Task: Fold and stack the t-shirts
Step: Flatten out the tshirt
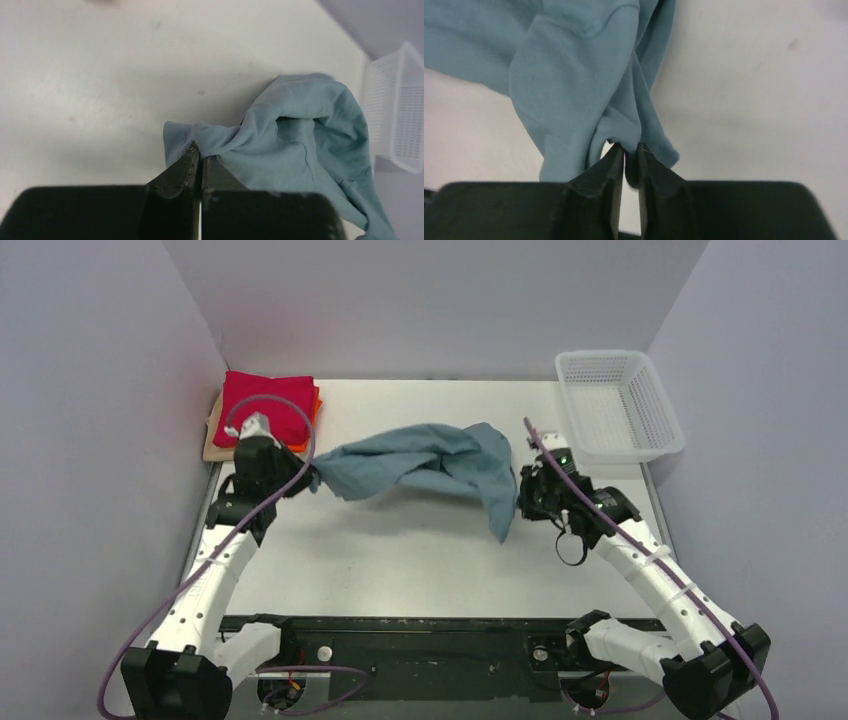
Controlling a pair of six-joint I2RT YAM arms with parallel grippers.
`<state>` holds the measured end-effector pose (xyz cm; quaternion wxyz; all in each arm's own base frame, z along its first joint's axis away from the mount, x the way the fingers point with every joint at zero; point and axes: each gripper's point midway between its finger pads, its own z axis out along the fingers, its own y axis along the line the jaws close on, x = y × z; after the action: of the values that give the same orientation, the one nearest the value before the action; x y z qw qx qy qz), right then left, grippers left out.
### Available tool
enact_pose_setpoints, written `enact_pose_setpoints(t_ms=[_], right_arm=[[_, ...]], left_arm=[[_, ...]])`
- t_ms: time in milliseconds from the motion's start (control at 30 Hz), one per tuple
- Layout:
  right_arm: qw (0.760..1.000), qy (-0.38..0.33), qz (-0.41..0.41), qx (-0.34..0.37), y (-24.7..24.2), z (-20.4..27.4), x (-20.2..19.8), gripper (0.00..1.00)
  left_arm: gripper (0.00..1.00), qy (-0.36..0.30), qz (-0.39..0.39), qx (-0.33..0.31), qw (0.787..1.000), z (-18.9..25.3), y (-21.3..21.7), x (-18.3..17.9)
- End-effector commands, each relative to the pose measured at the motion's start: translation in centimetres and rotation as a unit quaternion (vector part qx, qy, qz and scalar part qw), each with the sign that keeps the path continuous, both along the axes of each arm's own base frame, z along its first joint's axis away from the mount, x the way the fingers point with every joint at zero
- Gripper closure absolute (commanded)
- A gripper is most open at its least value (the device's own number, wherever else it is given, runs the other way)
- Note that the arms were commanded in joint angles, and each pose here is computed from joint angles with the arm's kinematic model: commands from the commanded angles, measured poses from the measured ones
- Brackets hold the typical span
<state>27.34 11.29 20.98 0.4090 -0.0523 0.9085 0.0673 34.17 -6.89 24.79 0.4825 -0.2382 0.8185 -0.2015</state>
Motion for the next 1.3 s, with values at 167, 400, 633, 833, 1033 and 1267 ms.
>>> enact_pose_setpoints(t_ms=[167,400,633,833,1033,1267], right_arm=[[0.979,0.176,-0.07,-0.073,-1.9,-13.2,-8.3,0.21],[0.99,0.11,-0.092,-0.01,-0.4,-9.0,-7.0,0.17],[0.994,0.076,-0.08,0.008,3.5,-8.1,-3.1,0.25],[0.993,0.073,-0.085,-0.042,5.1,-9.8,1.5,0.38],[0.988,0.107,-0.103,-0.052,4.9,-13.1,3.7,0.44],[0.985,0.125,-0.108,-0.054,4.6,-15.4,4.8,0.57]], left_arm=[[0.13,0.236,0.08,-0.019,0.968,-16.1,2.0,-10.1],[0.12,0.207,0.038,-0.022,0.977,-12.8,0.9,-10.6],[0.11,0.254,-0.061,-0.033,0.965,-16.9,-4.5,-13.4],[0.11,0.223,-0.078,-0.072,0.969,-18.1,-6.8,-11.0],[0.2,0.27,-0.065,-0.038,0.96,-21.1,-6.1,-11.2],[0.95,0.31,-0.05,0.032,0.949,-24.1,-4.3,-12.5]])
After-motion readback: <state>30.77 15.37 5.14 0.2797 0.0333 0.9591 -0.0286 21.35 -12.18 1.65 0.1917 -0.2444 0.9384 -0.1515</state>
